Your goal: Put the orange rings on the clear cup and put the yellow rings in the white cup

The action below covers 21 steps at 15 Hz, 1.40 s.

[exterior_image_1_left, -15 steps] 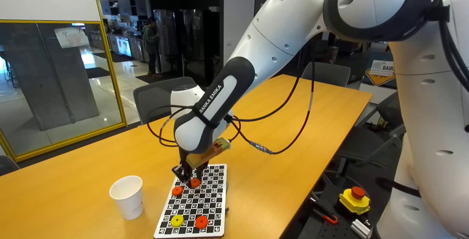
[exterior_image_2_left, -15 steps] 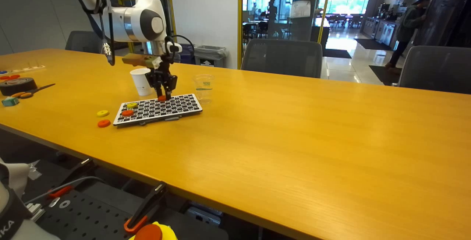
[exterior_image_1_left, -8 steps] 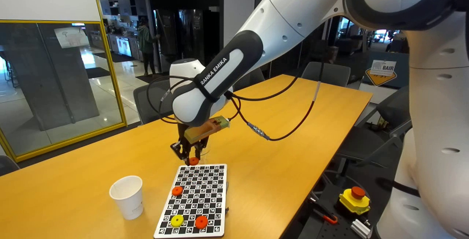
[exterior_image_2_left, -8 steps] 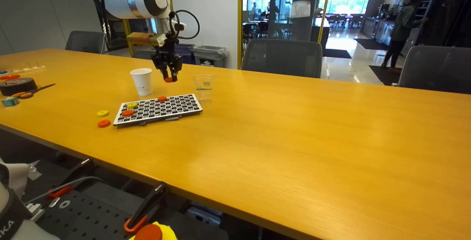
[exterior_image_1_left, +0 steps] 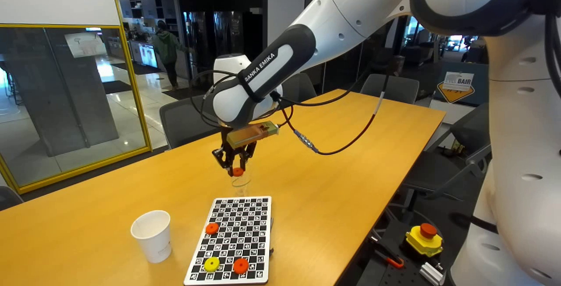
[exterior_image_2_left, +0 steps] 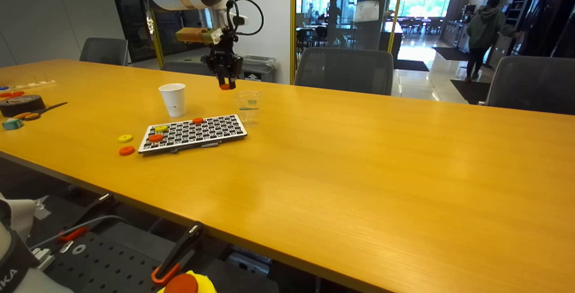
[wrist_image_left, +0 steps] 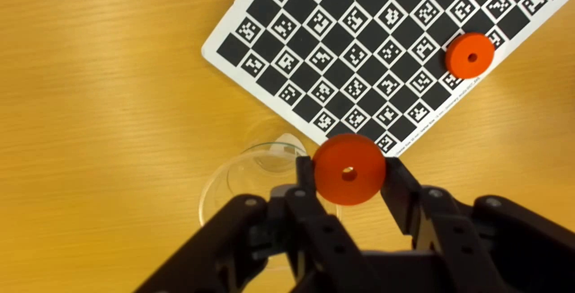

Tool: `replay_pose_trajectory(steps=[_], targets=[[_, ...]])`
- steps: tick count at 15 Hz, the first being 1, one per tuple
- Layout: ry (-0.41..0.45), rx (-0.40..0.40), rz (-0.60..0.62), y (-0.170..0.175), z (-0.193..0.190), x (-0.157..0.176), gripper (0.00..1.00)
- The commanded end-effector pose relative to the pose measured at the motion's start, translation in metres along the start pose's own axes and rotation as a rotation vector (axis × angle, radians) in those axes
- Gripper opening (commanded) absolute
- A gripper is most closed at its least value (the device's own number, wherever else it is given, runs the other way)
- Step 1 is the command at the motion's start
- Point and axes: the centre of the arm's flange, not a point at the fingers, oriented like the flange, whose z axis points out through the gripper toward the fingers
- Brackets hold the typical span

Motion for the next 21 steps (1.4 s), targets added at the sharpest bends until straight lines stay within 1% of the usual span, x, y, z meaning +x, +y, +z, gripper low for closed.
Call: replay_pose_trajectory(steps=[1, 3, 8, 12, 13, 14, 16, 17, 18, 19, 21], targets=[[0.003, -0.01, -0.002, 0.008, -0.005, 0.033, 0.23], [-0.007, -0.008, 0.003, 0.015, 0.0, 0.043, 0.23], [-0.034, -0.004, 0.007, 0.031, 0.028, 0.064, 0.23], [-0.048, -0.009, 0.008, 0.039, 0.04, 0.073, 0.23], [-0.052, -0.007, 0.011, 0.04, 0.041, 0.075, 0.54], [-0.054, -0.005, 0.013, 0.041, 0.041, 0.076, 0.69], [-0.054, -0.005, 0.013, 0.041, 0.04, 0.074, 0.81], [-0.054, -0.006, 0.012, 0.04, 0.039, 0.073, 0.9], [-0.052, -0.006, 0.013, 0.04, 0.036, 0.07, 0.97], [-0.048, -0.006, 0.013, 0.04, 0.033, 0.067, 1.0], [-0.036, -0.008, 0.011, 0.038, 0.026, 0.061, 1.0]])
